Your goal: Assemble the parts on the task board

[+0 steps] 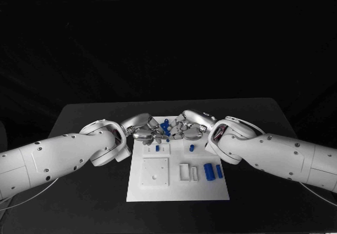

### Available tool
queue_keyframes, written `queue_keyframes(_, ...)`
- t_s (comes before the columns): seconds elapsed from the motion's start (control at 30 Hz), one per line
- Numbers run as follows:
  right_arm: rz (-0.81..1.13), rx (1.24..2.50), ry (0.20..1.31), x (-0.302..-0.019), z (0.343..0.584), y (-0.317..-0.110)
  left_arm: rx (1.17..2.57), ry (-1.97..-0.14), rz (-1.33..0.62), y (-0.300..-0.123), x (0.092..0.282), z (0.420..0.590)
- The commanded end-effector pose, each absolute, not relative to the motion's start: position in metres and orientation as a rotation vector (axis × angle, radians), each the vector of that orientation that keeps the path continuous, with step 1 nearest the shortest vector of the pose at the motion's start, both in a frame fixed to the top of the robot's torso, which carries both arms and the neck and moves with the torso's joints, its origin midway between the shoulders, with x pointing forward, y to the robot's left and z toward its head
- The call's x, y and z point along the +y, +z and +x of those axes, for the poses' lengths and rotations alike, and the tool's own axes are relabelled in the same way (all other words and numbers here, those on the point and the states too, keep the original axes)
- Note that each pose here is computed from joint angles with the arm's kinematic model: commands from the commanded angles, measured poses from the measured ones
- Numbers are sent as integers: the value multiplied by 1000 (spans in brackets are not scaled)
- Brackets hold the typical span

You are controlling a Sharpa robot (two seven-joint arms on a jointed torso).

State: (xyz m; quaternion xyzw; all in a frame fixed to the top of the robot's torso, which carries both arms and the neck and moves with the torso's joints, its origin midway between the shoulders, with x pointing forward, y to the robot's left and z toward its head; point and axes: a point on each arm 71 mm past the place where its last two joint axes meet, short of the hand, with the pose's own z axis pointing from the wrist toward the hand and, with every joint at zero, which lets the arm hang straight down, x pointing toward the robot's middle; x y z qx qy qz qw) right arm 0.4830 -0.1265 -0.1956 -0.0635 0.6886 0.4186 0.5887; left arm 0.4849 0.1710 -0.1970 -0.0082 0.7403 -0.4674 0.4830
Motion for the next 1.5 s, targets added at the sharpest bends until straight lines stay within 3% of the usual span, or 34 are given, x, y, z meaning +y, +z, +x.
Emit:
queue_keyframes(0.03, -69, 1556, 990, -131, 485, -192, 1865, -1207, -51, -198, 166, 482)
queue_keyframes(0.3, 85, 1462, 1032, -148, 488, -186, 1953, -1157, -101, -205, 173, 485)
queue_keyframes(0.73, 206, 1419, 1049, -168, 491, -180, 2075, -991, -272, -216, 189, 493)
queue_keyframes(1.1, 247, 1406, 1047, -176, 495, -175, 2192, -670, -389, -226, 204, 500)
queue_keyframes(1.5, 281, 1402, 1045, -182, 503, -167, 2174, -383, -292, -220, 210, 512)
